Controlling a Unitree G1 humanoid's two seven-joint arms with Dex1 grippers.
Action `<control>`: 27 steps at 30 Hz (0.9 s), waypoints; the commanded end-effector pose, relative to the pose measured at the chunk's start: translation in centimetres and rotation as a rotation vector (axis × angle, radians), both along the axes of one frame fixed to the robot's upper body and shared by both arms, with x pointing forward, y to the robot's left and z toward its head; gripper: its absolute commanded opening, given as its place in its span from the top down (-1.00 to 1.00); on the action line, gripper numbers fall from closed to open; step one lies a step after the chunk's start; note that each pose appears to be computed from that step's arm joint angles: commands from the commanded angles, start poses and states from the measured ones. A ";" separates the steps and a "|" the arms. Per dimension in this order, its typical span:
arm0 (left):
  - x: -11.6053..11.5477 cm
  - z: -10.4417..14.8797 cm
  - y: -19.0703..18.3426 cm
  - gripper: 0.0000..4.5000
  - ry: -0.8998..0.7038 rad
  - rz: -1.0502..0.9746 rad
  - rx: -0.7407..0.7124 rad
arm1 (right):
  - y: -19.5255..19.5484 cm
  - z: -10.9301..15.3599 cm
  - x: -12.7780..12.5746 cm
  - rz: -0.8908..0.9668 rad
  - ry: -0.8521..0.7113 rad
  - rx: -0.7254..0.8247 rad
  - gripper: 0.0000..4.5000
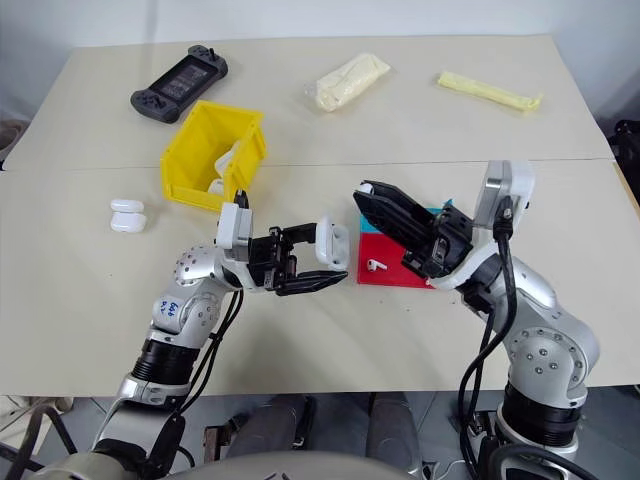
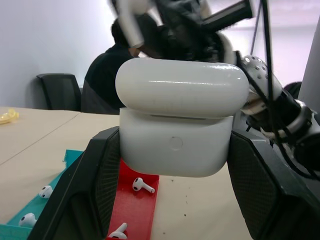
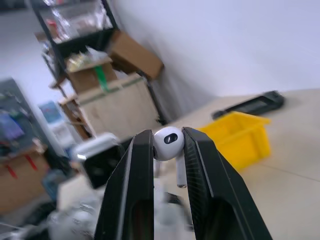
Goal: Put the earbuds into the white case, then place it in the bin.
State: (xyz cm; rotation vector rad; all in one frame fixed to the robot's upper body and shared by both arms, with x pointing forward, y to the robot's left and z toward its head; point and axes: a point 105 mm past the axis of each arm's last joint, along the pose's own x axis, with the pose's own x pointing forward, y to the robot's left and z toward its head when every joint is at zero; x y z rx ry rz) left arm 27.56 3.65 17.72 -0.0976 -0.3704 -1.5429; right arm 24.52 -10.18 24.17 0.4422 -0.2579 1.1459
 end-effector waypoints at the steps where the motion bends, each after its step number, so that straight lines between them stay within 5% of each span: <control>1: -0.4 1.9 0.0 -0.24 -0.044 -0.018 -0.050 | 0.9 0.4 -1.1 0.047 -0.016 0.028 0.79; 27: -0.3 3.8 -0.5 -0.24 -0.057 -0.022 -0.102 | 1.1 -3.0 0.0 0.004 0.013 -0.021 0.79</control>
